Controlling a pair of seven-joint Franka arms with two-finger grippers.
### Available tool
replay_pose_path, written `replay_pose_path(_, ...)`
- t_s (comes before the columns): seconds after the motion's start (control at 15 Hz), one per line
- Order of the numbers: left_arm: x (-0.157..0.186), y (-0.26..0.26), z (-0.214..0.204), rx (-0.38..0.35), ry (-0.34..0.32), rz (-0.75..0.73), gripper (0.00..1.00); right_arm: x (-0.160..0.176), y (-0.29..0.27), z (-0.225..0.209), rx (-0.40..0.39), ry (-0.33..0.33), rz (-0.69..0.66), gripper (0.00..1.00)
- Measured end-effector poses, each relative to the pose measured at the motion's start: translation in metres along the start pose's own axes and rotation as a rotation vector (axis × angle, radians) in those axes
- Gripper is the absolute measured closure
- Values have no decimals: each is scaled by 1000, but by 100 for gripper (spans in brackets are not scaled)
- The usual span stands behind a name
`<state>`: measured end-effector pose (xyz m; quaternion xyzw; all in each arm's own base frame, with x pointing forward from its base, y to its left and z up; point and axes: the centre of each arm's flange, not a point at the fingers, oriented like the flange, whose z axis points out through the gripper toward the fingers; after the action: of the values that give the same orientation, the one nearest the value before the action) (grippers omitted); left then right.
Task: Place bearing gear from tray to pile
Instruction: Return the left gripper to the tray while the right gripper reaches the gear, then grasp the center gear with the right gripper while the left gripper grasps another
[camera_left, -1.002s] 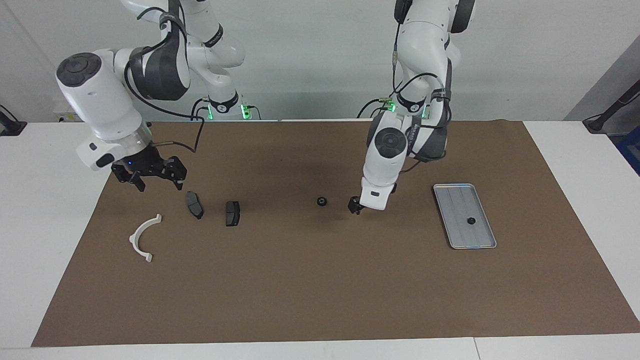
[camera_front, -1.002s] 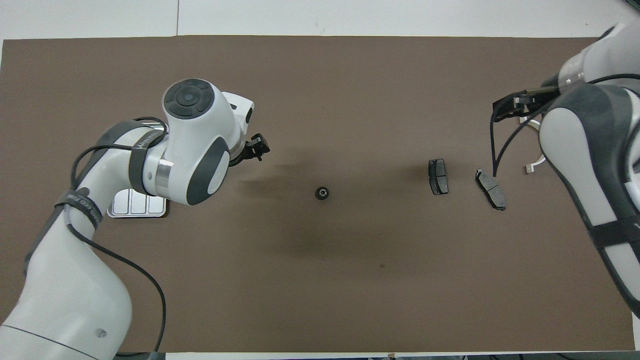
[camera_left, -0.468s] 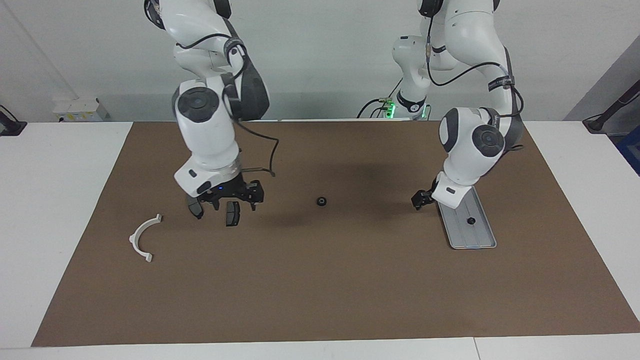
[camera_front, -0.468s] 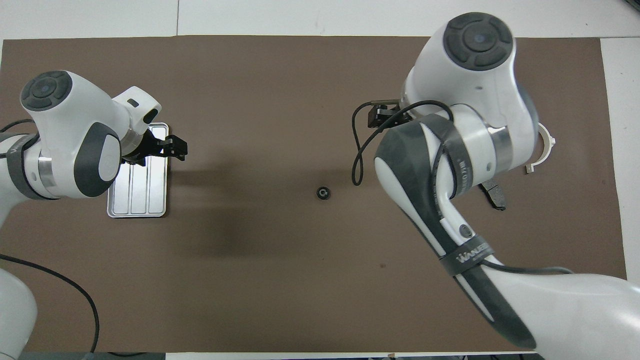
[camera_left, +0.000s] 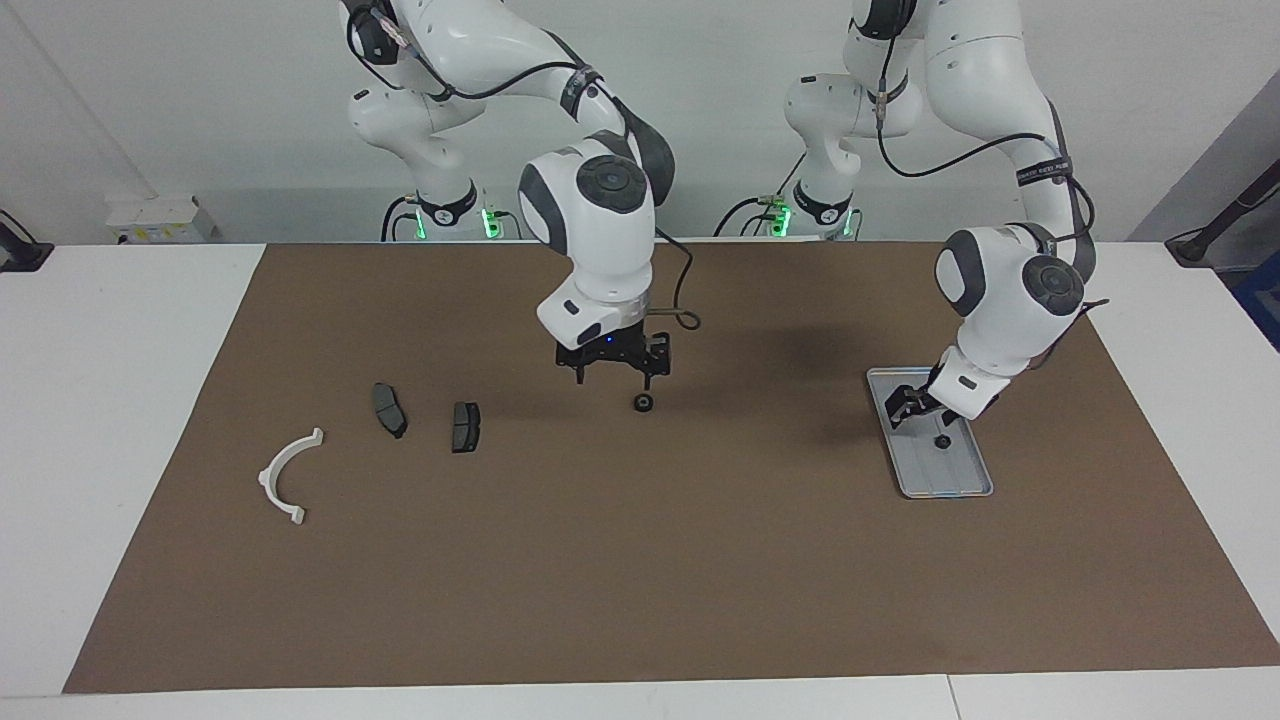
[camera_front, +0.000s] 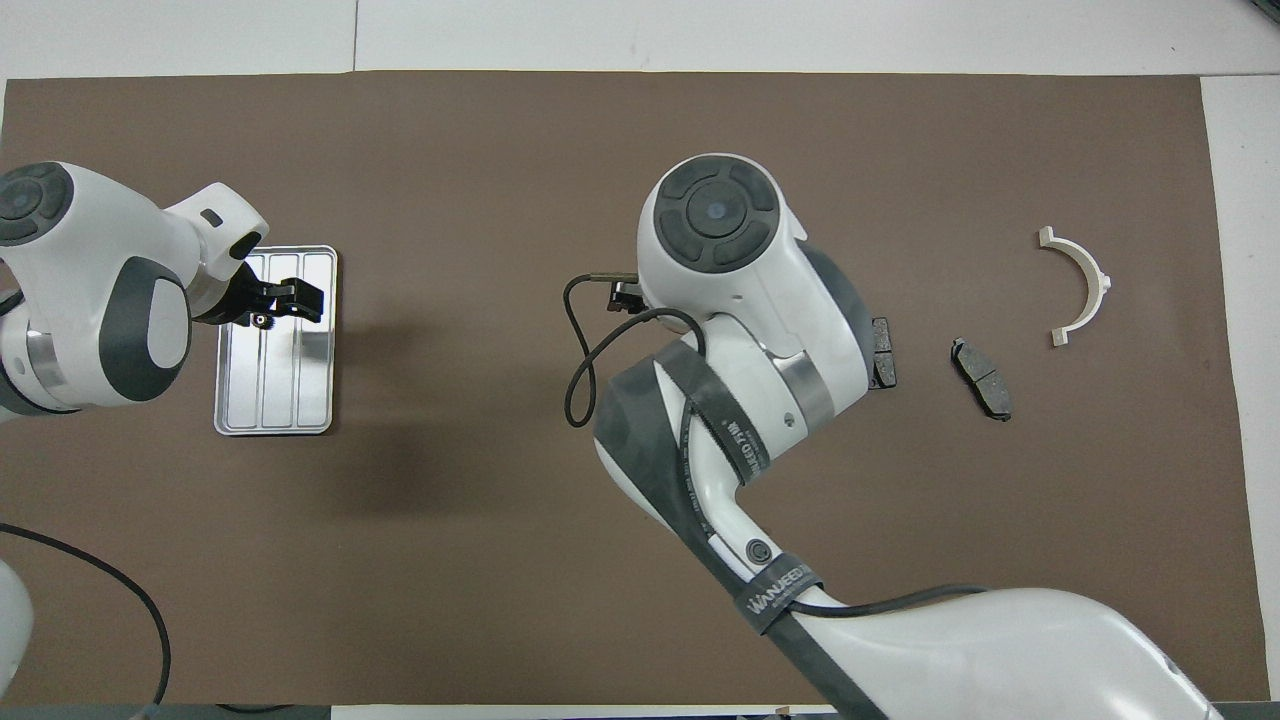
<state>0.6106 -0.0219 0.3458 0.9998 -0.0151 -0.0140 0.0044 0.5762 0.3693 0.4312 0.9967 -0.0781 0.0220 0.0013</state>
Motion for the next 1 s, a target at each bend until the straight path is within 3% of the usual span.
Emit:
replay_pose_path(0.07, 1, -4, 1, 11, 9, 5, 19, -9, -12, 4, 6, 5, -3, 0)
replay_pose_path(0.4, 5, -14, 12, 25, 21, 18, 20, -23, -34, 34, 10, 4, -34, 0)
replay_pose_path(0.53, 6, -26, 15, 27, 27, 10, 30, -26, -33, 57, 6, -2, -53, 0)
replay_pose_path(1.0, 2, -41, 36, 30, 24, -4, 30, -41, -20, 106, 3, -65, -104, 0)
